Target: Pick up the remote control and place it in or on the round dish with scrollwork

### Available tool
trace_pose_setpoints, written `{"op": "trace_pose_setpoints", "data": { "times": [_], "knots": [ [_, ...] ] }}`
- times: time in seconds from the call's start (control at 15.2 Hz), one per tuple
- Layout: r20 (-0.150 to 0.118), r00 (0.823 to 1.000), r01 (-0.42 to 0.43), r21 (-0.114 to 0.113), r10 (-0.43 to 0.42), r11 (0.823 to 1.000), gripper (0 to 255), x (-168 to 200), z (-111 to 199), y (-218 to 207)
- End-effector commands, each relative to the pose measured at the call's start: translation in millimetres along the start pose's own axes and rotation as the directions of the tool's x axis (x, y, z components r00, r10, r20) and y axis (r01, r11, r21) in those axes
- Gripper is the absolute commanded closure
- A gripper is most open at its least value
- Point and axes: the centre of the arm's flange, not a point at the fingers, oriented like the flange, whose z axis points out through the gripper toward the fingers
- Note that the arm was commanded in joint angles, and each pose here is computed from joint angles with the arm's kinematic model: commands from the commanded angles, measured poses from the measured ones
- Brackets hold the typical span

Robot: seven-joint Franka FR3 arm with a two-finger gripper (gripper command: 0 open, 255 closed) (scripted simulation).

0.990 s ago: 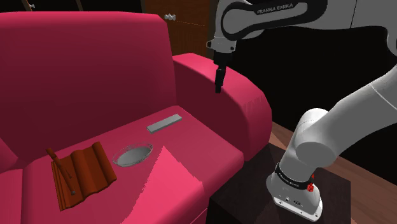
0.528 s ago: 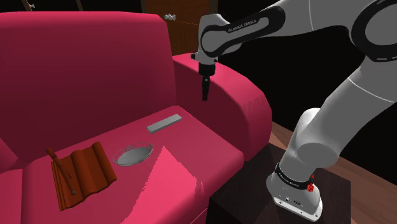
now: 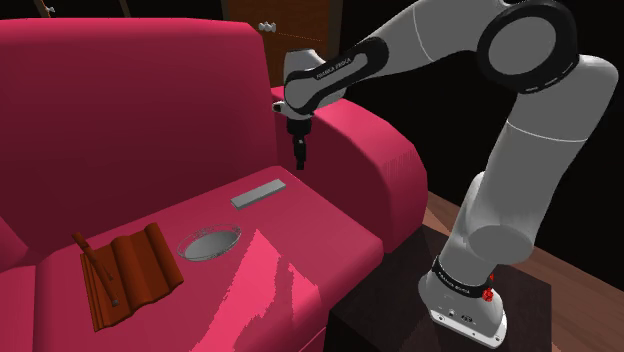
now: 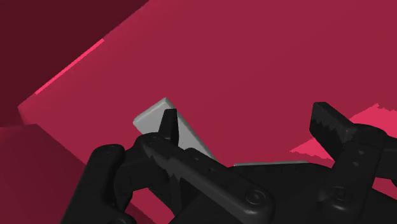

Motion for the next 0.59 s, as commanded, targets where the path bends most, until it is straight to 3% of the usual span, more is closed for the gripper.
{"op": "trace_pose_setpoints", "data": {
  "times": [0.0,0.26,0.53],
  "knots": [
    [0.001,0.998,0.057,-0.008,-0.057,0.998,0,20.6,19.5,8.2],
    [0.005,0.986,0.164,-0.022,-0.164,0.986,0,59.5,52.0,20.7],
    [0.010,0.963,0.270,-0.035,-0.270,0.962,0,99.6,84.5,29.3]
  ]
}}
